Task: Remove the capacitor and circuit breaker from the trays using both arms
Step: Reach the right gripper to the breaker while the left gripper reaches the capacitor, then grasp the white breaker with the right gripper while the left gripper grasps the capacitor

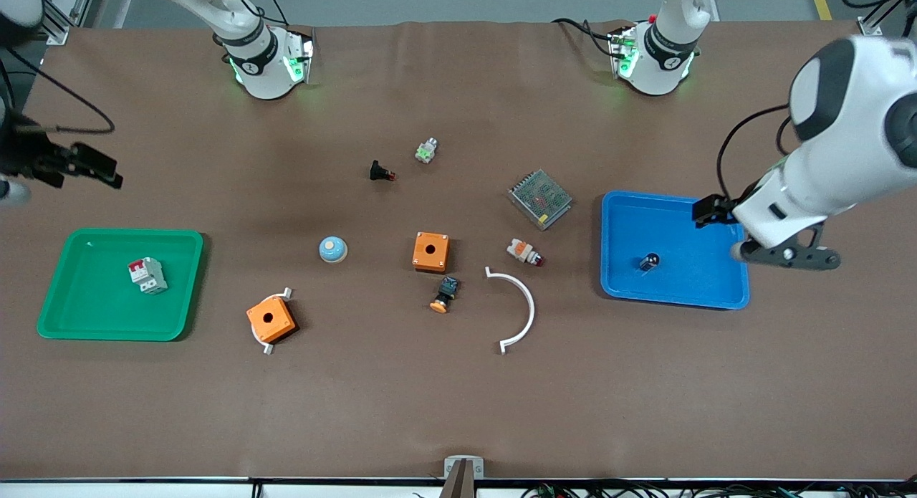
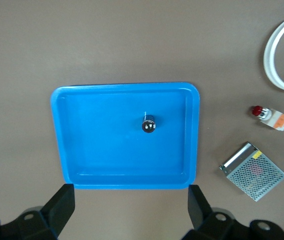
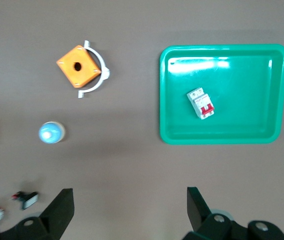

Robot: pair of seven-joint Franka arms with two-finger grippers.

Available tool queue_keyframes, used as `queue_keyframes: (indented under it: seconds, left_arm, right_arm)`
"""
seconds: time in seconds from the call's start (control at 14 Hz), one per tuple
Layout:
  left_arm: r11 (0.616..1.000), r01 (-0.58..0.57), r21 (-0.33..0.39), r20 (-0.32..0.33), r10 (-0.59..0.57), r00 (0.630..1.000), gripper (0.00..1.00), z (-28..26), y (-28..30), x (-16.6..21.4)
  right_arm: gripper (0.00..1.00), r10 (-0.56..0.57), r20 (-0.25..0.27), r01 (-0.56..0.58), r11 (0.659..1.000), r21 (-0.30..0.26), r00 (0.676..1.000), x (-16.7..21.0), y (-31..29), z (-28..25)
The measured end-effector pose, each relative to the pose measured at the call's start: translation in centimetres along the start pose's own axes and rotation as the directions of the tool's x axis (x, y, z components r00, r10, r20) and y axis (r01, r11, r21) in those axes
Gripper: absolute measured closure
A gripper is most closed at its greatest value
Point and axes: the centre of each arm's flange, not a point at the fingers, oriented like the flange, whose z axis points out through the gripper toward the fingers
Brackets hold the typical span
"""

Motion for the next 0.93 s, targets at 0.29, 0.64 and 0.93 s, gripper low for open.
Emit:
queue_keyframes:
  seconds: [0.29,0.64,0.93]
  left_arm:
    - [1.0,0.006,-0.018,0.013,-0.006,1.0,0.0,8.9,0.2,2.0]
    - [1.0,0.004,-0.025,0.002,-0.004,1.0,0.0,20.8,0.8,1.4]
    - [1.0,0.003,-0.025,0.007,-0.003,1.0,0.0,26.5,1.0,0.7]
  right_arm:
    - [0.0,-0.058,0.046,0.058,0.998,-0.005,0.997,4.6,5.6,9.5]
    - [0.02,-0.14,0.044,0.14,0.99,-0.011,0.989,7.0,11.0,19.2]
    - [0.05,-0.239,0.029,0.239,0.971,-0.019,0.971,6.3,13.4,25.3]
